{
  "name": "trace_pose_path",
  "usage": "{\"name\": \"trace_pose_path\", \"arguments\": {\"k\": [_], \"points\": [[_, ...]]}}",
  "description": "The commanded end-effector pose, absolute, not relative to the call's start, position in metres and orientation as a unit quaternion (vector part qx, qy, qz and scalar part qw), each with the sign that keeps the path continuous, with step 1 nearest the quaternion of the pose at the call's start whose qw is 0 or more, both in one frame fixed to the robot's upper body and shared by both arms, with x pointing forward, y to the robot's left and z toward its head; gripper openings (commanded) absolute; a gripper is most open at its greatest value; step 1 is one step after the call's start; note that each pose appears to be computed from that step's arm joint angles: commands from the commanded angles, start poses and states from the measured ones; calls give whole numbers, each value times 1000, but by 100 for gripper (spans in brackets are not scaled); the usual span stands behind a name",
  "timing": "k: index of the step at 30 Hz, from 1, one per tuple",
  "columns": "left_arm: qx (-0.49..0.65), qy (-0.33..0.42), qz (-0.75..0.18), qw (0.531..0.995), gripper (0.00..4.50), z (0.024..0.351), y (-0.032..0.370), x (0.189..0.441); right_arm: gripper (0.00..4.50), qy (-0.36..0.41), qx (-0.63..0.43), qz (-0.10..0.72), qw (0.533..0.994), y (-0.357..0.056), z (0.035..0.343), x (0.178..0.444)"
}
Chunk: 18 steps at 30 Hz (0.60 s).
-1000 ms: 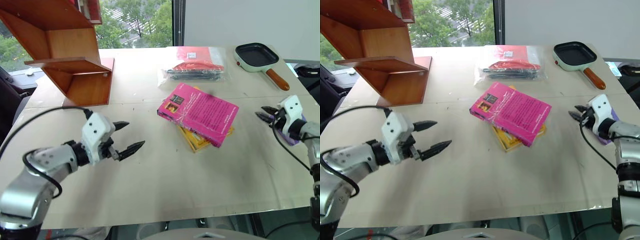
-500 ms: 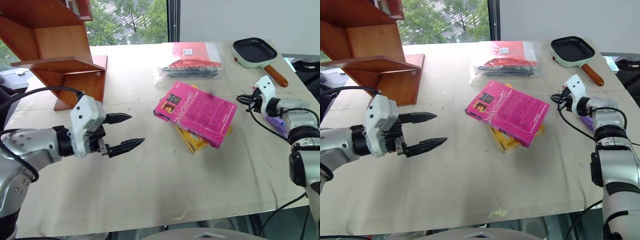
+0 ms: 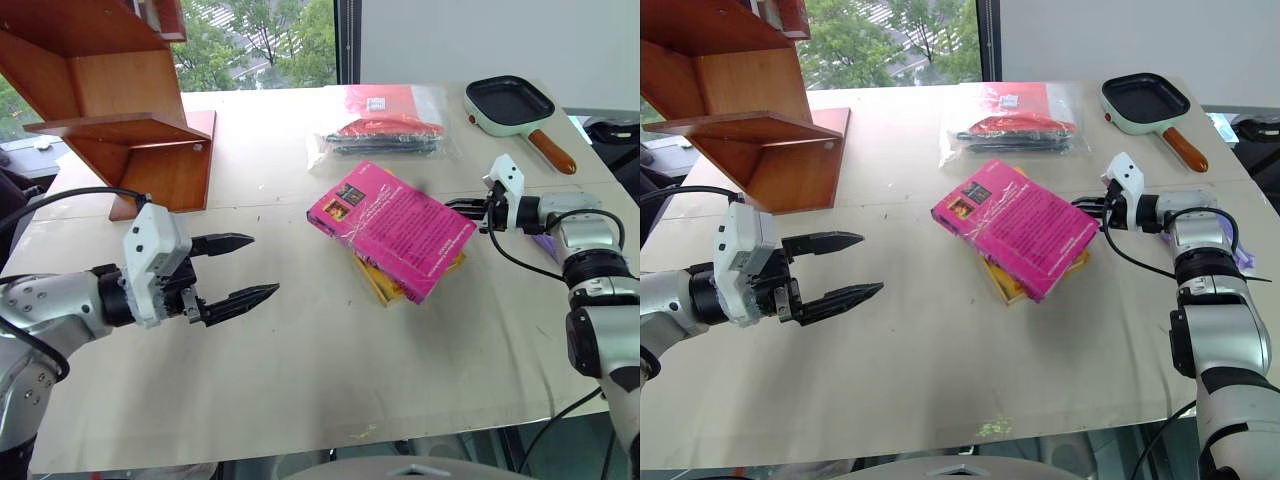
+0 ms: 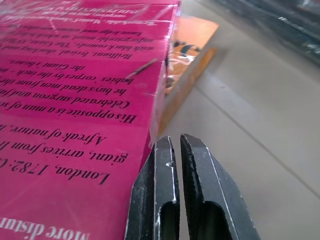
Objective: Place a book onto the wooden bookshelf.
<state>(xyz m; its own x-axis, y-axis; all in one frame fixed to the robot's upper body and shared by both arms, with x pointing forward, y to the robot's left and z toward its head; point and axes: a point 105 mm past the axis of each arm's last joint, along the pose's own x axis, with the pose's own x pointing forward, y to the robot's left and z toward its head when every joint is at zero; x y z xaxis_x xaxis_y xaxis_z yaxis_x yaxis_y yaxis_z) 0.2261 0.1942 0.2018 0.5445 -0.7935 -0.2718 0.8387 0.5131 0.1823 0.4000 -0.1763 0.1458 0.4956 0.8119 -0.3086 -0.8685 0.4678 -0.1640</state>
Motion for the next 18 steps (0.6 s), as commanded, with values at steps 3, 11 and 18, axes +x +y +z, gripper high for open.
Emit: {"name": "trace_pose_path", "arguments": {"k": [3, 11, 18], "points": [[153, 65, -479, 862, 450, 202, 192, 226, 8, 63, -160, 515, 840, -161, 161, 392], [155, 64, -479, 862, 450, 201, 193, 227, 8, 45, -160, 536, 828, -137, 164, 385], [155, 66, -472, 866, 450, 200, 194, 226, 8, 43, -159, 541, 825, -130, 159, 384]]}}
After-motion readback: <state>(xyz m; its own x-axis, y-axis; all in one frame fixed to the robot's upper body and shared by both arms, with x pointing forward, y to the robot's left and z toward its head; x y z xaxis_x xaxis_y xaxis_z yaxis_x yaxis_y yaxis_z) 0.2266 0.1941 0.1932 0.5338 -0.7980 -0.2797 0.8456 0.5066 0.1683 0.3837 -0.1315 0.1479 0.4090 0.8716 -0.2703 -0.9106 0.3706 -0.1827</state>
